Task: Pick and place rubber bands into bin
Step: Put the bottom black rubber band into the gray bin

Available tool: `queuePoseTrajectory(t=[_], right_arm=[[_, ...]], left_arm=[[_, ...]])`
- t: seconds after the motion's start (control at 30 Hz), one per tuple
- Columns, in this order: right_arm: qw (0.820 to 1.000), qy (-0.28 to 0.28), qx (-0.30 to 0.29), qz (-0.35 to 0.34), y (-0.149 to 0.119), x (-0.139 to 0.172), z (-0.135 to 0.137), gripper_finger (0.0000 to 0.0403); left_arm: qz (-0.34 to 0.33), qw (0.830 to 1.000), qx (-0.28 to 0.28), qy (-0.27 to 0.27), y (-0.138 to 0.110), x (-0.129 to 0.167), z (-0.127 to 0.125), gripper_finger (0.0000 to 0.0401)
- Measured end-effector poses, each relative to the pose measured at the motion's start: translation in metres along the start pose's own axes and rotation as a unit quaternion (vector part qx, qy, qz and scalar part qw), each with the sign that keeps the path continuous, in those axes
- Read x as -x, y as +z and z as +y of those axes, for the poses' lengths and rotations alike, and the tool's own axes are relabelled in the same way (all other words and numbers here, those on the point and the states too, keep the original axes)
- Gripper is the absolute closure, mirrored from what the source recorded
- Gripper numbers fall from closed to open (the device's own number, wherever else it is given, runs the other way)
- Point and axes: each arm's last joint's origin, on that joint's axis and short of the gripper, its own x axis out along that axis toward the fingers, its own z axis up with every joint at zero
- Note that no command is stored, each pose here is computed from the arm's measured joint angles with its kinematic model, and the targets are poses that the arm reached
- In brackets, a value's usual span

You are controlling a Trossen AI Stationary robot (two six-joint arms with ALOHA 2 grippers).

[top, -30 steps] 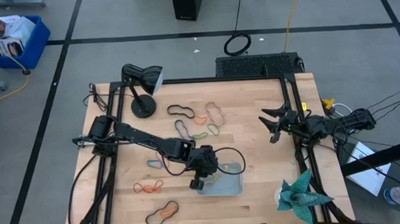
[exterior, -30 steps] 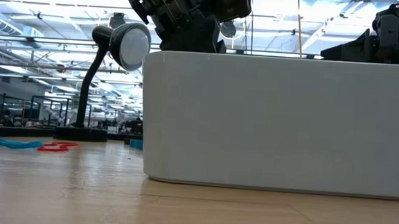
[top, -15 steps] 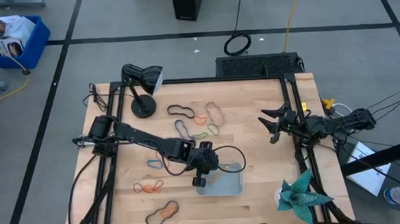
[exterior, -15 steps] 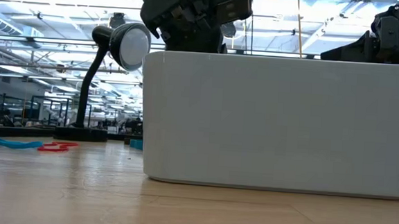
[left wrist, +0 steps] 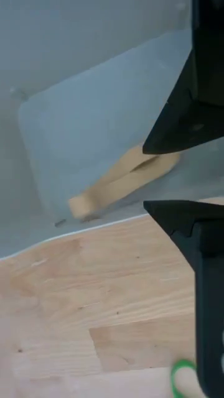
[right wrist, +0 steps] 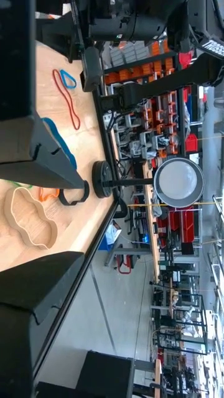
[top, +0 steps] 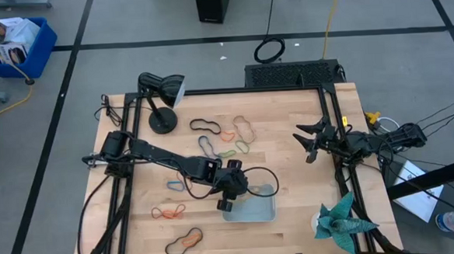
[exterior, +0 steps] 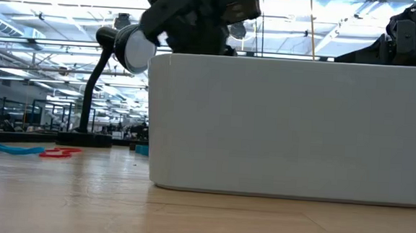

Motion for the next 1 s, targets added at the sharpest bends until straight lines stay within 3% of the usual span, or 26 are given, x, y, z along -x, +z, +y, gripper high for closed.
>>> queuePoseTrajectory(t=[0.3, 0.57, 0.8, 1.0], right_arm=[[1.0, 0.0, 0.001, 0.001, 0.0, 0.0, 0.0, 0.0234], [1.0, 0.0, 0.001, 0.001, 0.0, 0.0, 0.0, 0.0234], [1.0, 0.0, 0.001, 0.001, 0.0, 0.0, 0.0, 0.0234], [1.0, 0.0, 0.001, 0.001, 0.0, 0.0, 0.0, 0.0234]], left_arm=[[0.007, 1.0, 0.0, -0.001, 0.004, 0.043, 0.0, 0.0253], [0.05, 0.995, 0.085, -0.01, -0.004, 0.094, -0.011, 0.0253], [0.119, 0.991, -0.025, -0.05, -0.017, 0.102, -0.06, 0.0253], [0.129, 0.989, -0.052, -0.049, -0.032, 0.092, -0.092, 0.0254]])
